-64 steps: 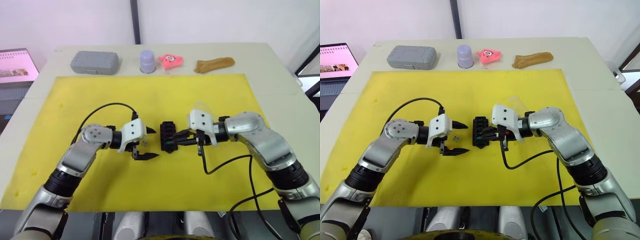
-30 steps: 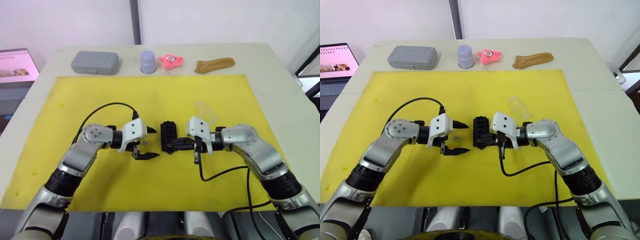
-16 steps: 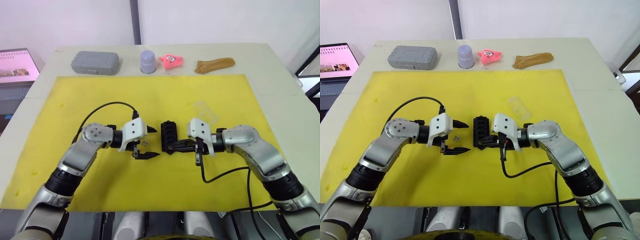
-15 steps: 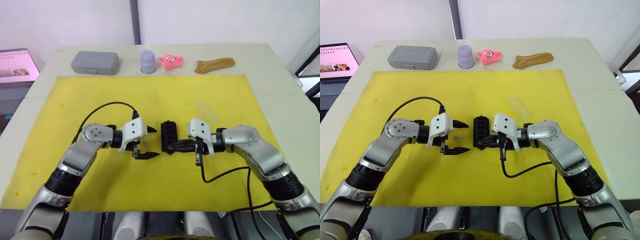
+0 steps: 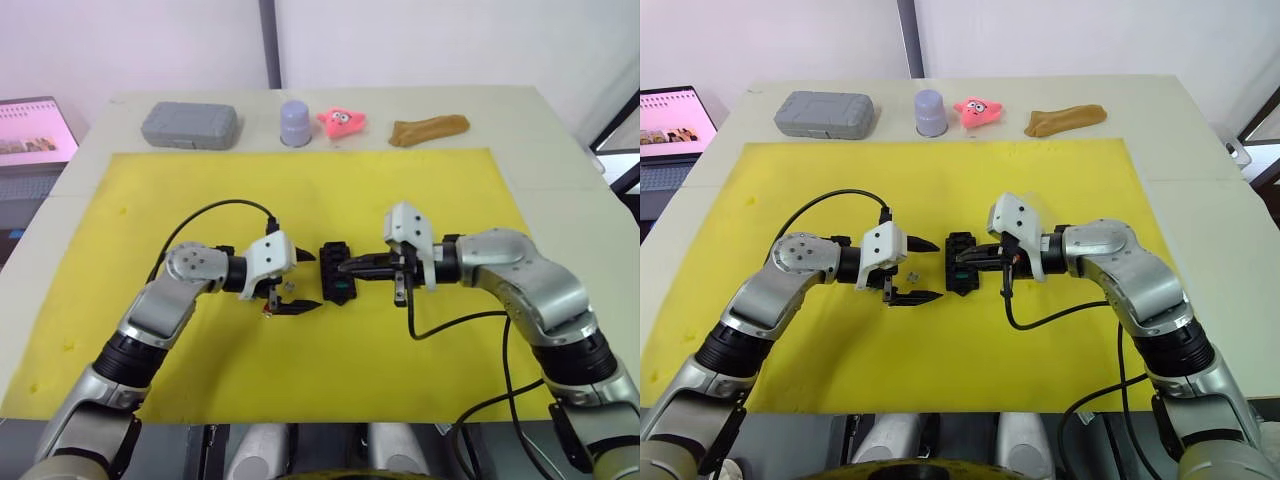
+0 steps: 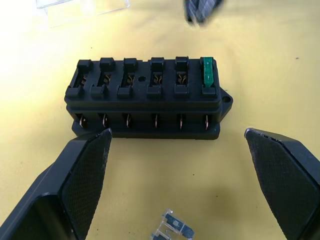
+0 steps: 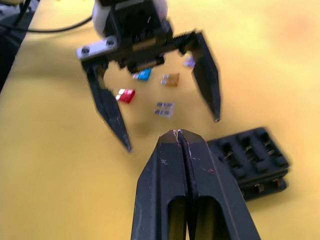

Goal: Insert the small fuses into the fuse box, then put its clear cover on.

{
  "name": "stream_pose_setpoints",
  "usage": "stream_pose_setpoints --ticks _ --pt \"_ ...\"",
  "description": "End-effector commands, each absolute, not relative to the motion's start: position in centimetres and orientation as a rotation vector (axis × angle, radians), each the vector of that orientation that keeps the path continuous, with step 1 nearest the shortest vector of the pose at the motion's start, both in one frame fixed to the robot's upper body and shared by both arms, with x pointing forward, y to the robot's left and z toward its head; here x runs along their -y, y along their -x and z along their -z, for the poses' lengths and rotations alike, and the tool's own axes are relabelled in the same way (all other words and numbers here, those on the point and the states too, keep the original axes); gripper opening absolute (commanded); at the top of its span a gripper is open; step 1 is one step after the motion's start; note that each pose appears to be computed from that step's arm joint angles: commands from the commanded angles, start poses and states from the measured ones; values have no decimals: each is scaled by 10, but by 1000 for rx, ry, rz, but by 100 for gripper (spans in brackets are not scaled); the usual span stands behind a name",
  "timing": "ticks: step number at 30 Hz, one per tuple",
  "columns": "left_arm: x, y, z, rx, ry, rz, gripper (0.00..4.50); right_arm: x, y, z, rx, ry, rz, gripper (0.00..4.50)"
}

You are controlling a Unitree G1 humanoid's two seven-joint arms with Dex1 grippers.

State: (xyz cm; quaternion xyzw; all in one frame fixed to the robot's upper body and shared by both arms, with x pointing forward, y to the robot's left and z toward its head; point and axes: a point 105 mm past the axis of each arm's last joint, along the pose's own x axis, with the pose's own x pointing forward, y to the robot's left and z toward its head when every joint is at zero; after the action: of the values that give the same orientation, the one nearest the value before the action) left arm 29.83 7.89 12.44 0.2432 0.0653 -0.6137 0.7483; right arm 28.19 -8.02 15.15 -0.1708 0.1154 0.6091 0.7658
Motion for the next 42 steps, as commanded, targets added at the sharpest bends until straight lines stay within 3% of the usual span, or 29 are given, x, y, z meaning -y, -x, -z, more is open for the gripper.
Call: stream_pose_setpoints --ticks 1,7,20,29,33,39,42 --pt "-80 -301 -136 -99 -541 1329 450 77 -281 -149 -230 386 -1333 1" --pt "-80 -300 -137 -97 -544 1324 450 80 -281 -114 -314 428 -1323 1" --pt "-99 -303 -156 -90 -497 1287 450 84 -273 -195 -114 450 -1295 1" --pt "-196 -303 -182 -249 -551 1131 450 157 -270 -199 -236 654 -1097 1" --pt "-246 -302 -181 -351 -577 1016 450 191 -269 -202 -292 678 -1008 120" --pt "-312 -297 -179 -454 -595 827 450 244 -263 -201 -382 675 -859 433" --pt "-323 -296 -178 -464 -600 797 450 253 -261 -200 -391 676 -832 443"
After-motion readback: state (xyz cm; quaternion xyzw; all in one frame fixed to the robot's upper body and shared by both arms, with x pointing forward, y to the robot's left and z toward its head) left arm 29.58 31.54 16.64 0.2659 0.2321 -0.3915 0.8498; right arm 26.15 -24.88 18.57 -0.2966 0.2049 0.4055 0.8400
